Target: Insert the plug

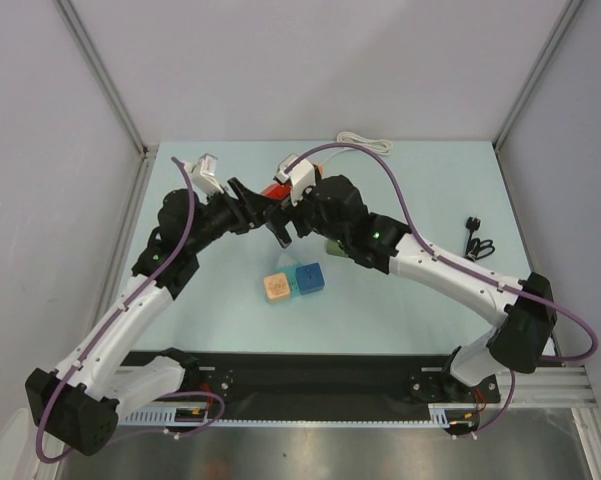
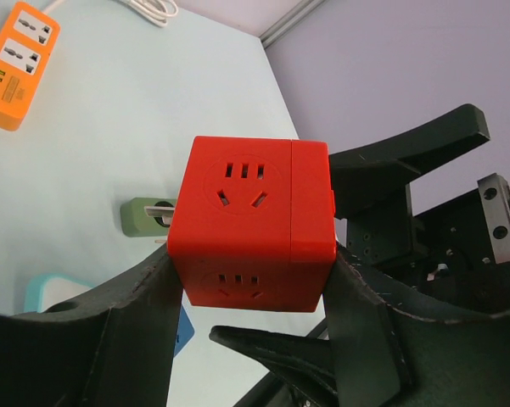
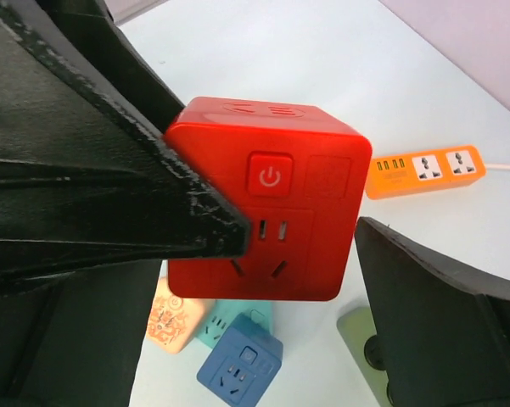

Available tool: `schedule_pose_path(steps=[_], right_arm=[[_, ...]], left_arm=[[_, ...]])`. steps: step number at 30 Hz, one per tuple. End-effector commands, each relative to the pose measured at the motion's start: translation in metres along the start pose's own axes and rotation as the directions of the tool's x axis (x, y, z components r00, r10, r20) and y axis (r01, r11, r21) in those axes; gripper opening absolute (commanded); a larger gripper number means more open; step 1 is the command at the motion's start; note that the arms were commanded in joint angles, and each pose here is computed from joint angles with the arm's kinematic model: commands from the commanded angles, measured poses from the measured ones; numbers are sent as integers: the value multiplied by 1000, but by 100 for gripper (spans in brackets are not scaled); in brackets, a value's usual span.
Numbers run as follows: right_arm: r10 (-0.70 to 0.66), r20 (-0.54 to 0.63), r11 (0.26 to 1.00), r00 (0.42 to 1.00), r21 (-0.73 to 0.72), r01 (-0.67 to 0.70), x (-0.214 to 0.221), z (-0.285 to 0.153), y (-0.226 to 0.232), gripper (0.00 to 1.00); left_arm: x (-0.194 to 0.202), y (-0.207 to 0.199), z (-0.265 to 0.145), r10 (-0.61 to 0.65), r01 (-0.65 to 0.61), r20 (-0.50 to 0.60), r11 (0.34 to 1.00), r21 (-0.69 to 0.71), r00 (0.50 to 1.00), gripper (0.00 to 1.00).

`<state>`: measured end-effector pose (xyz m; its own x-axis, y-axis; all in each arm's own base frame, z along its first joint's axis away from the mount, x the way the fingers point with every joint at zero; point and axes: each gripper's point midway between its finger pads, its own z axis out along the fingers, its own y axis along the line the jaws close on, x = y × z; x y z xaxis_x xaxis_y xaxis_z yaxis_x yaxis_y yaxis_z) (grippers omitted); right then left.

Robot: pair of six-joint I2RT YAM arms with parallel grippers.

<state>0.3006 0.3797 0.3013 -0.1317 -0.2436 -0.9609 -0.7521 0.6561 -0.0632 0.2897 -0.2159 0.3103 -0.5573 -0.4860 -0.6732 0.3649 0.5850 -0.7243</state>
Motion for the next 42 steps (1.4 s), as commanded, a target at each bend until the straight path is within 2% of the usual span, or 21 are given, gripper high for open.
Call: schedule_pose_path(steps=[1,5,10,14,18,21,30,34,37,40,42], right_arm=[[5,223,1000,975,7,-7,-49,0,-10,98],[18,309,1000,951,-27,-10,-50,-11,-12,96],[12,354,999,935,-42,2,-51,-15,-11,96],[5,368,999,930,-47,13,-52,-18,-10,91],[60,408,996,911,-88,-26,-56,-27,-7,96],[80,428,995,900,-85,-48,-58,-33,-9,95],[110,495,994,862,-75,-84,-62,-38,-12,83],[115,529,993,841,-41,-109,-67,-41,-16,91],[118,528,993,841,-40,-114,-65,-39,-13,91],[120,525,992,842,-40,-117,-62,-36,-10,89],[122,531,992,839,-29,-126,-59,-37,-11,81]], left_arm=[[4,-24,-10,11,-9,-16,994,111,1000,0],[11,-28,-14,-17,22,-41,990,137,999,0],[17,-33,-17,-57,68,-75,984,162,996,0],[20,-31,-19,-67,78,-73,985,157,995,0],[26,-24,-18,-80,91,-85,986,141,993,0],[22,-29,-19,-88,98,-69,981,165,994,0],[18,-37,-21,-134,142,-58,971,192,989,0],[19,-33,-21,-165,172,-51,968,184,985,0],[20,-34,-21,-186,192,-49,961,197,981,0],[19,-36,-22,-188,194,-48,960,204,981,0],[19,-35,-23,-198,203,-43,959,200,979,0]])
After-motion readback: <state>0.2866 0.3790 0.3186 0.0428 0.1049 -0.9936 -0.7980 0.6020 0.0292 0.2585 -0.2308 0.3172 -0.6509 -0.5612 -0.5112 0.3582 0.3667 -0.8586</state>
